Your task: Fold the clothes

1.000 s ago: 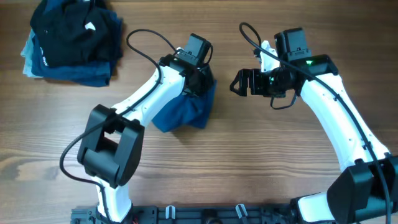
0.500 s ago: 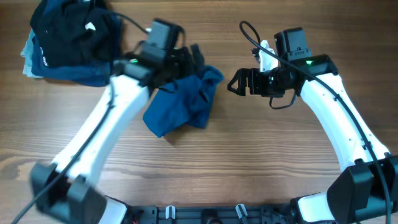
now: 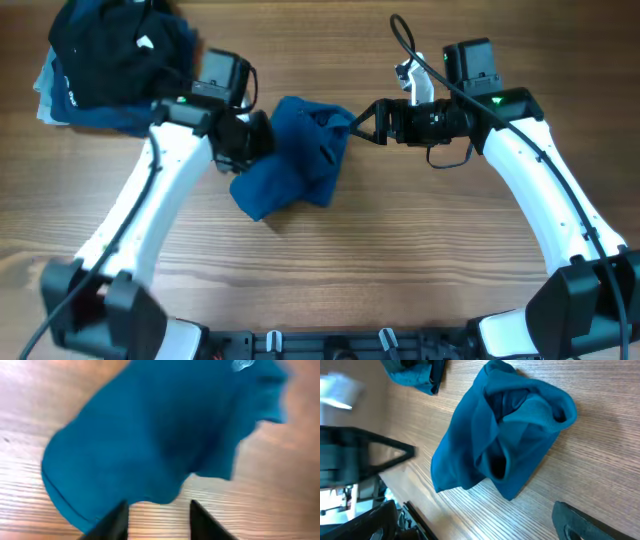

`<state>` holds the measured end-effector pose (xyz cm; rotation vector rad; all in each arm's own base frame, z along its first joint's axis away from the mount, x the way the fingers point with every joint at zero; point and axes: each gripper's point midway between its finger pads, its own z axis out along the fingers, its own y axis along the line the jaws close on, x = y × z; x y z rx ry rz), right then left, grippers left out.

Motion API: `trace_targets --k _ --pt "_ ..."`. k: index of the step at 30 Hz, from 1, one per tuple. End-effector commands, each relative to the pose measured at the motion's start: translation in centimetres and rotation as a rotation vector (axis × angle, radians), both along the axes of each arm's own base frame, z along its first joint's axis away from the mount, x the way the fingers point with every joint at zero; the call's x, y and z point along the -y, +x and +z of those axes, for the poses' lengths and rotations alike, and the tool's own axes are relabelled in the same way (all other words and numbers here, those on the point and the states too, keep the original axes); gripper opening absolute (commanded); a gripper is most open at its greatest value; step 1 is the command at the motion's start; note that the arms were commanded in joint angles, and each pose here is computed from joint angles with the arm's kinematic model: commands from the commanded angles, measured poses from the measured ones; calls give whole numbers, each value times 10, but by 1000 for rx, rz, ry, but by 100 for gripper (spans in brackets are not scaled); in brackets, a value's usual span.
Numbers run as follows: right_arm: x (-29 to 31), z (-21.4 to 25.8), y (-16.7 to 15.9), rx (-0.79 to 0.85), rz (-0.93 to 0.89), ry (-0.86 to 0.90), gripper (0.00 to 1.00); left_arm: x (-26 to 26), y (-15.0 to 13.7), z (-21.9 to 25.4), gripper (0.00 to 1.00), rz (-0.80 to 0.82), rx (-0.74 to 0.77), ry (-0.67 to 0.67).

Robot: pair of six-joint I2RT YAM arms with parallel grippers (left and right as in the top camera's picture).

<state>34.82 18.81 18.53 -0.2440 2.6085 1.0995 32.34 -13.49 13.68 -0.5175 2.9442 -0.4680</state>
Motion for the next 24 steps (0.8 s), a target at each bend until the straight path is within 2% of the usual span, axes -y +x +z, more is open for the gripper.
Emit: trace_targets --k 1,3,10,15,17,19,24 --pt "-5 -1 -2 -22 15 29 100 8 8 -26 9 -9 -39 -30" --pt "-5 -1 -2 -22 15 29 99 13 23 -34 4 -10 -11 -39" --pt "-5 -2 -3 -31 15 27 99 28 60 -90 4 -24 0 -83" --pt "-4 -4 -7 -34 30 15 99 3 64 -155 4 6 -105 -46" --pt "-4 -4 -8 -38 30 13 99 -9 65 -169 4 12 -123 -40" --pt "-4 -4 -8 -40 30 14 100 -17 69 -166 4 23 -116 -47" --pt "-4 -3 -6 -28 30 16 100 -22 74 -106 4 38 -35 -110"
